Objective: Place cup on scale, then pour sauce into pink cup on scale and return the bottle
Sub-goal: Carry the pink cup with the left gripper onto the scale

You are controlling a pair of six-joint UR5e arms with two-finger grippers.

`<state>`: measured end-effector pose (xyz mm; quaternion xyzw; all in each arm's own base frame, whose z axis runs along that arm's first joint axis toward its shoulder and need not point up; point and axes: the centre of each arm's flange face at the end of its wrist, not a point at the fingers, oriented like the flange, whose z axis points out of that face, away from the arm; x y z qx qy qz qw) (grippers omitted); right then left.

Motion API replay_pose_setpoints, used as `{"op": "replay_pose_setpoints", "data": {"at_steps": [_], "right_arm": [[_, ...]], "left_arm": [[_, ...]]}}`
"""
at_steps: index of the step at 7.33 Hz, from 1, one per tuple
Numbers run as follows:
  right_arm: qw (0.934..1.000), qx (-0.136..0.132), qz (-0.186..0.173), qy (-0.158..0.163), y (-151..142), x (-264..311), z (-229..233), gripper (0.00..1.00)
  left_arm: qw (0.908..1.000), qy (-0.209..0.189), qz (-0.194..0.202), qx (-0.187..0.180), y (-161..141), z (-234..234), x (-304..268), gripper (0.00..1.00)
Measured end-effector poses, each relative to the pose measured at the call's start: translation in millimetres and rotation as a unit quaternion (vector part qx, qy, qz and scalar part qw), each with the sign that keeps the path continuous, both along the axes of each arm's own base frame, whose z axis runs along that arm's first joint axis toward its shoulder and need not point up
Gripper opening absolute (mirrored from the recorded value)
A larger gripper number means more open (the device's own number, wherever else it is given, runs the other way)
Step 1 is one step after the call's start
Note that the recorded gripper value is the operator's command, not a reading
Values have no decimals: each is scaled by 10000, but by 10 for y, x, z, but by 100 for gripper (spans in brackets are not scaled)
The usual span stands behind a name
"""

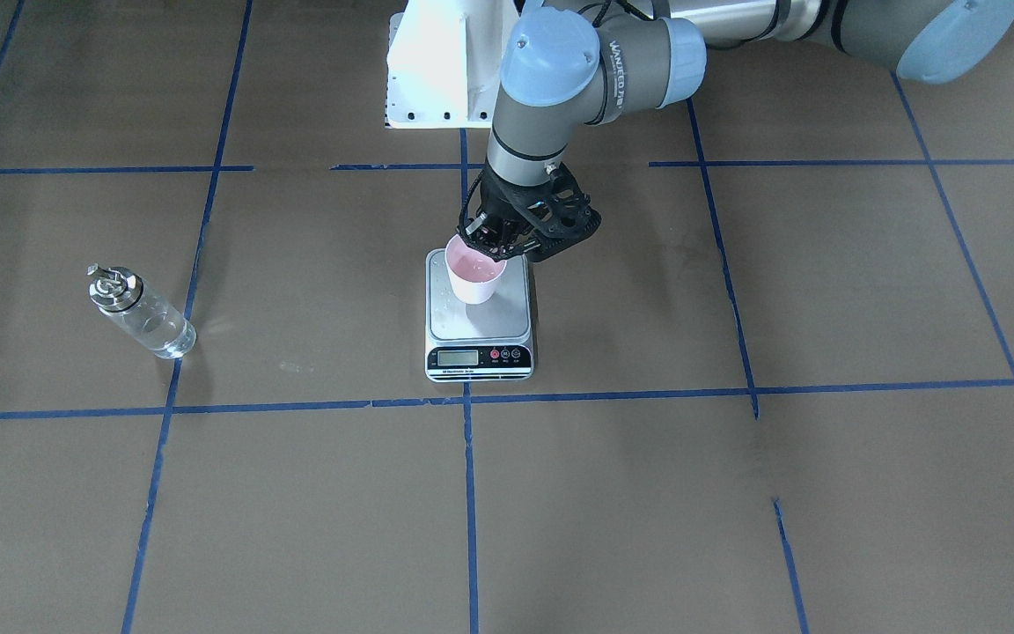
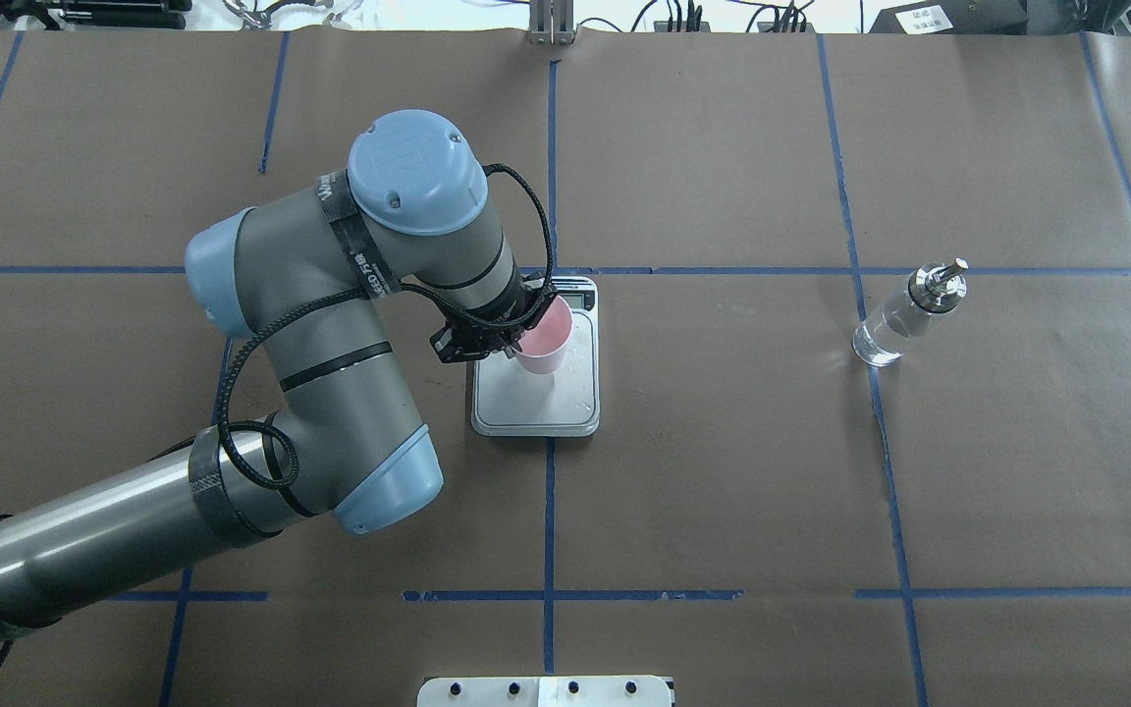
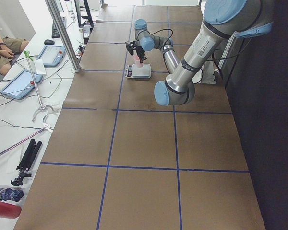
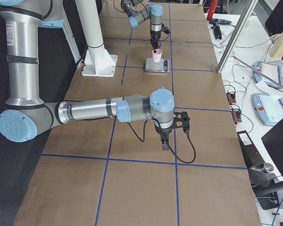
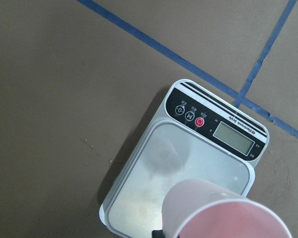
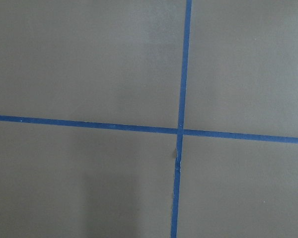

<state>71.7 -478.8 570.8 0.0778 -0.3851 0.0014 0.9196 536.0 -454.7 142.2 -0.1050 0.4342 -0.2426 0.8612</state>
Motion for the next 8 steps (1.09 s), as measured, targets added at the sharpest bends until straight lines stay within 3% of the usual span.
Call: {"op": "replay_pose_setpoints", "data": {"at_steps": [4,5,6,7,8], "right_arm": [[9997,-123,177,-94,6,-21,-77,100],[9997,-118,185,-87,6,-20,-86,100],[9997,-103,190,-74,2,-18,-101,100],[9998,-89,190,-70,-2,-18,-119,100],[9997,-84,184,-97,-4,-21,-135,100]], "left_arm": [[10000,-5,14,-9,-8,78,93,0],[10000,26,-1,-8,-25,96,117,17],[10000,61,-9,8,-38,106,130,75],[10000,91,-6,37,-47,115,136,100],[9999,108,4,68,-49,119,136,100]]}}
